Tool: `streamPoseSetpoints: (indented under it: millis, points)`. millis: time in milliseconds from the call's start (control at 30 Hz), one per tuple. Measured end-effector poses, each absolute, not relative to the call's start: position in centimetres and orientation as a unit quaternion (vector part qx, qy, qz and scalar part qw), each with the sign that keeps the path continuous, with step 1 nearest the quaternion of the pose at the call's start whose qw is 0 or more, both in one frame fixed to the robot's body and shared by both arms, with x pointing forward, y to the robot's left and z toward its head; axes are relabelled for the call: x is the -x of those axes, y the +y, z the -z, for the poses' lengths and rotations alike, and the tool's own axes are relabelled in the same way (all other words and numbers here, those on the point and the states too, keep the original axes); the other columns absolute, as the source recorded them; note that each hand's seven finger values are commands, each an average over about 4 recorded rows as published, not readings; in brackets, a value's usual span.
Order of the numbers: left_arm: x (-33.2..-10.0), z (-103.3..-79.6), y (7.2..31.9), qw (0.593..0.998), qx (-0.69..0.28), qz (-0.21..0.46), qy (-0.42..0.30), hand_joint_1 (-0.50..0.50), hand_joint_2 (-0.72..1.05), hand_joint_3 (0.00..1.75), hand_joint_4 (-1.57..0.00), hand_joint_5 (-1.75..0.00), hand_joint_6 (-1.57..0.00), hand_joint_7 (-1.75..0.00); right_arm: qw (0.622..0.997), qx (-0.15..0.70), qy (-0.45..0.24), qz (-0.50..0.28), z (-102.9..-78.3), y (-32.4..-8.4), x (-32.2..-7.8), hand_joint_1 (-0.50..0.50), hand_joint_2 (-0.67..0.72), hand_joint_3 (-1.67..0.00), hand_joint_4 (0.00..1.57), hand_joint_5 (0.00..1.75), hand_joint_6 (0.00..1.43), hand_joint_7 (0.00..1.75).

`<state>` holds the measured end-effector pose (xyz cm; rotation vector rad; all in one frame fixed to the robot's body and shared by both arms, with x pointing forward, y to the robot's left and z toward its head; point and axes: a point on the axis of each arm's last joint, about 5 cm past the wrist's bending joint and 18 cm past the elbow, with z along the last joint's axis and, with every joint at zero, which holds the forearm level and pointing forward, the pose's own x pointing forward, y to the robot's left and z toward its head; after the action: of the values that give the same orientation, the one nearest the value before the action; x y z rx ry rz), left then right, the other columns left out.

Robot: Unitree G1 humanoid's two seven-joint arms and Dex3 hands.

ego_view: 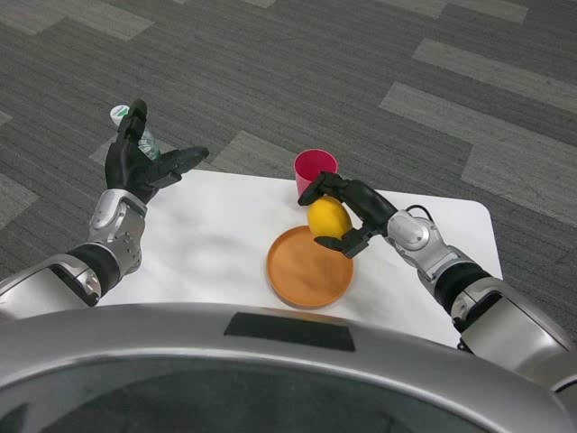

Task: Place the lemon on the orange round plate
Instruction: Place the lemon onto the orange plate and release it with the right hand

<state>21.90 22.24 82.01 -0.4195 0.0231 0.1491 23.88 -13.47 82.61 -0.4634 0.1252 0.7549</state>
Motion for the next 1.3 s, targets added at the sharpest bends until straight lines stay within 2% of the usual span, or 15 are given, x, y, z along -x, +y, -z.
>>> streamPoseSetpoints:
  millis: [467,800,933,1067,1300]
  points:
    - [-21.6,-81.8,22.3,0.974,0.211,-0.076,0.014,0.50,0.16,0.09,-0.26,0.00,0.00,0.00,0.901,0.237,0.129,-0.341,-81.0,-13.9,-23.5,-0.21,-0.60,-1.35,0.14,1.65,0.25,1.26]
    - [-21.6,-81.9,22.5,0.974,0.211,-0.077,0.013,0.50,0.16,0.09,-0.26,0.00,0.00,0.00,0.889,0.252,0.141,-0.354,-80.6,-12.5,-23.2,-0.20,-0.60,-1.35,0.14,1.65,0.24,1.26]
    - [-21.6,-81.9,22.6,0.975,0.209,-0.077,0.014,0.50,0.16,0.09,-0.26,0.00,0.00,0.00,0.886,0.252,0.140,-0.363,-80.5,-12.0,-23.1,-0.21,-0.60,-1.27,0.14,1.65,0.23,1.26]
    - [-21.6,-82.0,22.7,0.975,0.207,-0.077,0.014,0.50,0.16,0.09,-0.26,0.00,0.00,0.00,0.879,0.262,0.145,-0.372,-80.4,-11.9,-22.9,-0.21,-0.60,-1.27,0.15,1.65,0.23,1.26]
    - [-21.5,-81.9,22.7,0.976,0.206,-0.076,0.016,0.50,0.16,0.09,-0.26,0.00,0.00,0.00,0.860,0.295,0.145,-0.391,-80.5,-11.6,-23.1,-0.20,-0.60,-1.27,0.20,1.65,0.23,1.33]
